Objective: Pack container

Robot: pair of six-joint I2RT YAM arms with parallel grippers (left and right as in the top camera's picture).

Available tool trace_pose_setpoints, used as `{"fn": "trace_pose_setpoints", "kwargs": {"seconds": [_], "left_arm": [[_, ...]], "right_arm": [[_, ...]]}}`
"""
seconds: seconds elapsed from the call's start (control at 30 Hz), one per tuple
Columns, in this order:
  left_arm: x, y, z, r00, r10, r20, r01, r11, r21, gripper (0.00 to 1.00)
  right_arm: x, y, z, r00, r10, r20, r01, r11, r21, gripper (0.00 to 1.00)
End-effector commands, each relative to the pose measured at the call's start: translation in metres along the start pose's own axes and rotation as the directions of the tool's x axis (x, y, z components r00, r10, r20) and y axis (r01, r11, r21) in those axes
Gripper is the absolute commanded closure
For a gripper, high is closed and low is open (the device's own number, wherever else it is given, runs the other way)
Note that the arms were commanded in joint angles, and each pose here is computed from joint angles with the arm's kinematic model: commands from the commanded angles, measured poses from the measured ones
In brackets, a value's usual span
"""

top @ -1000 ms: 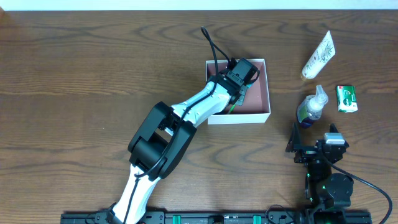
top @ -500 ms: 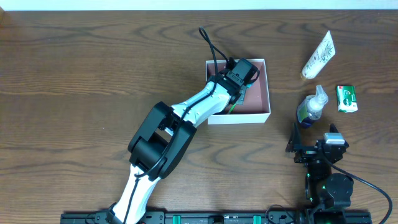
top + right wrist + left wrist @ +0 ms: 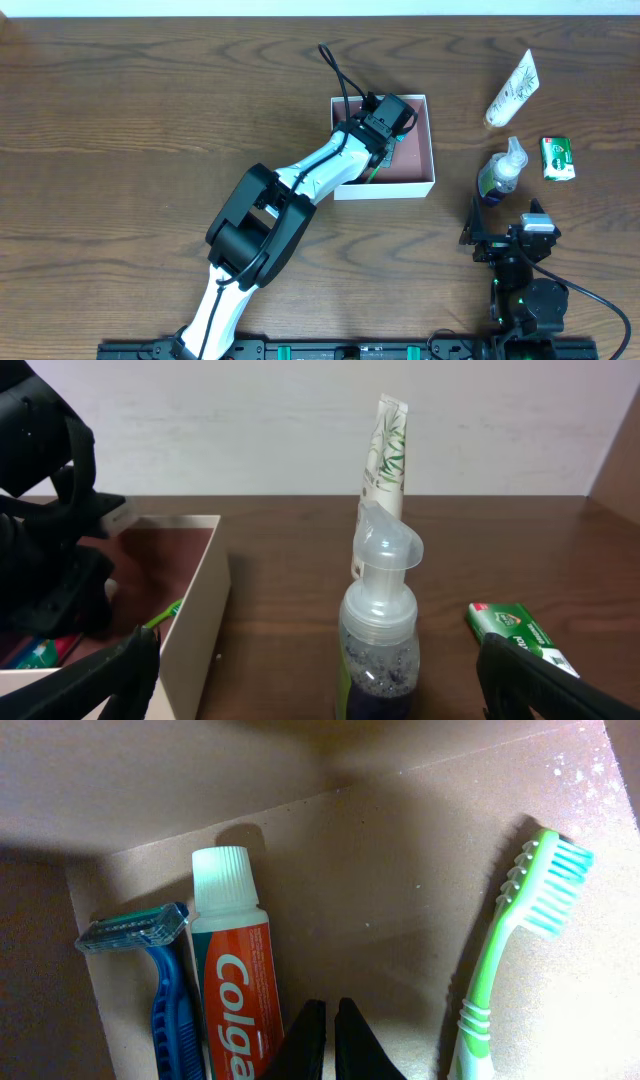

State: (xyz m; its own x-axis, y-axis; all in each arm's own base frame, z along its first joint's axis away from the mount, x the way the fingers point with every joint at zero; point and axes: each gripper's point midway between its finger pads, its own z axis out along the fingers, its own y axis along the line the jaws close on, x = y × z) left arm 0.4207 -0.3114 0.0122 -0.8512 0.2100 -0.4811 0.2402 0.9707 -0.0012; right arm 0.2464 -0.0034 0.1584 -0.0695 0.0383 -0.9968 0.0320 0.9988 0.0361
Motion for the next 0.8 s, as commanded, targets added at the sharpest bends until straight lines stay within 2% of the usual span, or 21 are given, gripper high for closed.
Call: {"fn": "trace_pose_setpoints", "kwargs": {"seconds": [0.0,0.77], "left_arm": [[0.0038,0.0058,0.0053,1.000,-0.016,-0.009,0.016,1.000,-0.024,0.92],[0.0082,0.0078,0.0052,0.997,-0.072,-0.025,0.072,0.997,-0.033,0.92]], "right_arm": [[0.0010,0.0012,-0.0001,1.000,-0.015,-0.001,0.015,1.000,-0.006,0.01],[0.0010,0.0012,-0.0001,1.000,-0.015,-0.001,0.015,1.000,-0.006,0.01]]}}
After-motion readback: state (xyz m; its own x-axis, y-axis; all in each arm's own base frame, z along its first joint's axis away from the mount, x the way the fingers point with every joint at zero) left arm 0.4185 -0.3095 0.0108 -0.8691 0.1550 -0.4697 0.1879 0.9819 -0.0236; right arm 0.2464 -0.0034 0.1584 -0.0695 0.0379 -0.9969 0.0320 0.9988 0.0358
